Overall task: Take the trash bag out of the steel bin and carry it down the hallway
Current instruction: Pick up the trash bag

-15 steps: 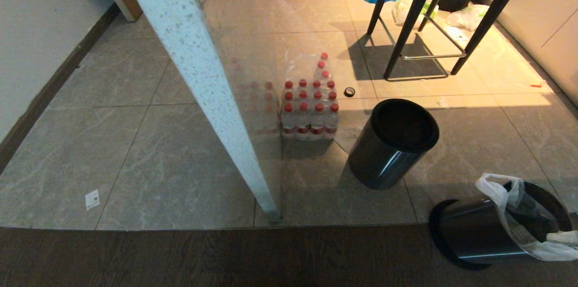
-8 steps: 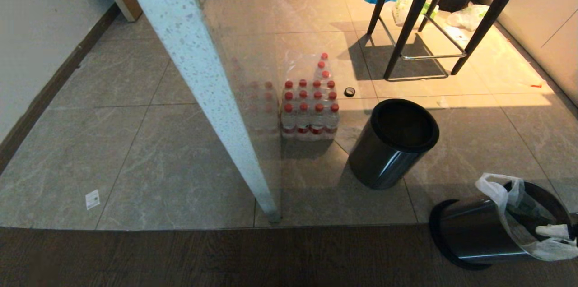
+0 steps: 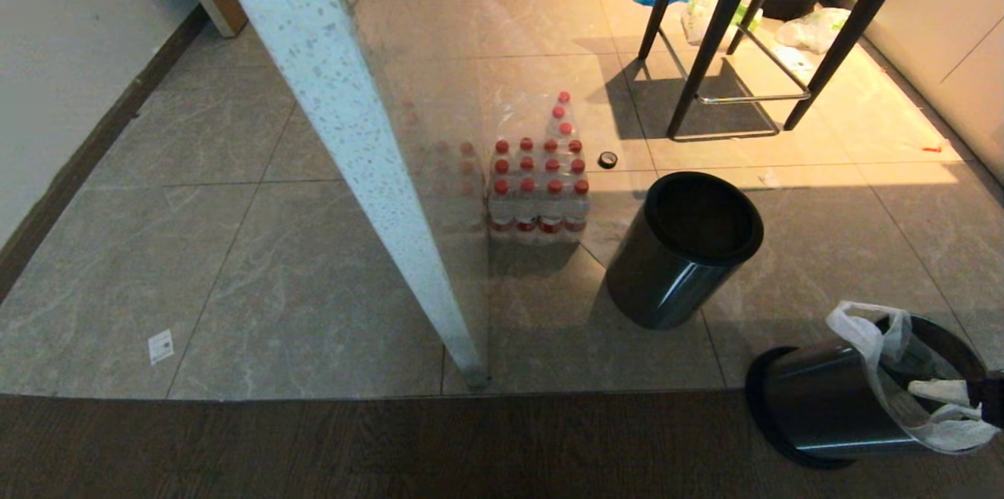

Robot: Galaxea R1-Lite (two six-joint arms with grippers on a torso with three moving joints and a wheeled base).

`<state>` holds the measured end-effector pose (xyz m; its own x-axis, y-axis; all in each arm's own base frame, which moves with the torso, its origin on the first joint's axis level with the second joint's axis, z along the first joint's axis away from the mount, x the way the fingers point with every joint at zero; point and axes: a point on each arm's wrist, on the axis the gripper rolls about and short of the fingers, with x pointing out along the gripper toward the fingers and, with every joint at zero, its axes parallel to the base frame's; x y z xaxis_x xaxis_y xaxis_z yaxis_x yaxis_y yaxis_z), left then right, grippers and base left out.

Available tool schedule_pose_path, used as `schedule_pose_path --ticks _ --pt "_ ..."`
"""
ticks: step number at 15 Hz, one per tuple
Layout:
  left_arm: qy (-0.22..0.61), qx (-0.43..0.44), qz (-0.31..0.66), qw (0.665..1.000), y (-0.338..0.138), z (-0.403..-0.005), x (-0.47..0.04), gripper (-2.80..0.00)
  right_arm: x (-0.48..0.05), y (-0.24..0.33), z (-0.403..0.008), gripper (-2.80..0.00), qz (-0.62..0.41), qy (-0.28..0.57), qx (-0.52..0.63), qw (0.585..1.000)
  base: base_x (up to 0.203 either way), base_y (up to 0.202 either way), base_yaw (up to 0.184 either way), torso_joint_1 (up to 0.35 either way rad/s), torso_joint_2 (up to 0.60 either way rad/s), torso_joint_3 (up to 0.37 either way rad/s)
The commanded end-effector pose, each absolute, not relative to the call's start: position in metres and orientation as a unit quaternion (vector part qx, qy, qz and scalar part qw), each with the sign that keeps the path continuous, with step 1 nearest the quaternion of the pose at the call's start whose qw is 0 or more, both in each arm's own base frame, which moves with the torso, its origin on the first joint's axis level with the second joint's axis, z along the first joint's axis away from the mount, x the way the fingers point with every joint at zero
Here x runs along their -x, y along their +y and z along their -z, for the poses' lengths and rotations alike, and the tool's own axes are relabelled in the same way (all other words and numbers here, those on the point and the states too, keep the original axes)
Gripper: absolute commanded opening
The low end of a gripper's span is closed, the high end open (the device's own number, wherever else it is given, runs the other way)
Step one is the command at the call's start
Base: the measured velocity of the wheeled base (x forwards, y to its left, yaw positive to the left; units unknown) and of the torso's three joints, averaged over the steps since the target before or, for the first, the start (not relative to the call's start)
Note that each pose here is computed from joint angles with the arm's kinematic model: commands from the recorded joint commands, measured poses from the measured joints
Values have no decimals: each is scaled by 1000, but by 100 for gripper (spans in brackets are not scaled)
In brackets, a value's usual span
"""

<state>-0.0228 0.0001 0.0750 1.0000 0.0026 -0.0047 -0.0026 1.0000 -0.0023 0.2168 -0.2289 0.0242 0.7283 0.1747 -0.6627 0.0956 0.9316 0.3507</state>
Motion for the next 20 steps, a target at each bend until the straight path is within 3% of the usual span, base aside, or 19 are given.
schedule_pose_path --ticks 1,8,9,20 --pt "2 2 -2 1000 0 -75 23 -280 -219 -219 -27 0 -40 367 -182 911 0 0 0 0 0 0" --pt "2 2 -2 1000 0 -75 23 -280 -234 -222 -18 0 -67 344 -169 921 0 0 0 0 0 0" --pt "2 2 -2 1000 0 -75 23 -280 -236 -224 -18 -280 -66 336 -160 926 0 0 0 0 0 0" --pt "2 2 -2 1000 0 -75 23 -280 -237 -221 -36 -280 -63 316 -123 939 0 0 0 0 0 0"
